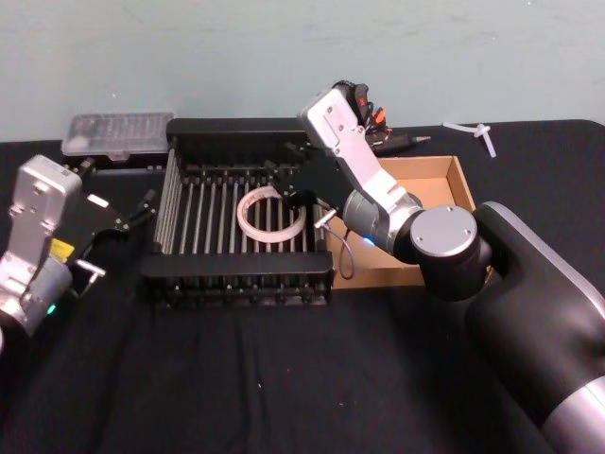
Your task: Pick up the white tape and place it into the black box , Pick up the silver tape and place it into the brown box.
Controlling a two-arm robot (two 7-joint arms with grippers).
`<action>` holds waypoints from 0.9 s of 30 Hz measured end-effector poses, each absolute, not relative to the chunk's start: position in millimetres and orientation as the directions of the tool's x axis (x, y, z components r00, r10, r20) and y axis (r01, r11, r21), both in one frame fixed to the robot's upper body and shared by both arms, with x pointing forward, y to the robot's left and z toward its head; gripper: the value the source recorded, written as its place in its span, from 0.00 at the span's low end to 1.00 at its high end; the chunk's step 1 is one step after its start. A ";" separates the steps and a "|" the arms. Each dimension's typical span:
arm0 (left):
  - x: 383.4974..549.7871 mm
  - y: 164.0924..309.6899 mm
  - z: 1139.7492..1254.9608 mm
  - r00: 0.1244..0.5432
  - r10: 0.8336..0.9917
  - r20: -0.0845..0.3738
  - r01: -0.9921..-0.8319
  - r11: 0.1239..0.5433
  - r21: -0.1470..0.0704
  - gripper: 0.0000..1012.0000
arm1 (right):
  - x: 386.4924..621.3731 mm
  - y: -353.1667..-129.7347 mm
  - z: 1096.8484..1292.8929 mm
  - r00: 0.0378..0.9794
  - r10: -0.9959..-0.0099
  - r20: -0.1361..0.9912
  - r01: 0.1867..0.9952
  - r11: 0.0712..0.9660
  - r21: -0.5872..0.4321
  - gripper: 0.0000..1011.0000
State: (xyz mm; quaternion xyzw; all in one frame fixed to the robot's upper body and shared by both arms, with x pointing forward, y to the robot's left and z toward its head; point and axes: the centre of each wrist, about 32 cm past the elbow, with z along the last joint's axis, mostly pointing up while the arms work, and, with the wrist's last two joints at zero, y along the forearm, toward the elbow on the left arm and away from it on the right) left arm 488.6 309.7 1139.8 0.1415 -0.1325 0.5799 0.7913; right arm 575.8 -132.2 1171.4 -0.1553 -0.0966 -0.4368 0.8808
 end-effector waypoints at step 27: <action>488.6 309.7 1139.8 0.292 0.880 0.374 -0.955 0.287 0.070 0.99 | 573.9 -133.7 1172.7 0.607 -0.734 0.304 0.793 0.580 -0.184 0.99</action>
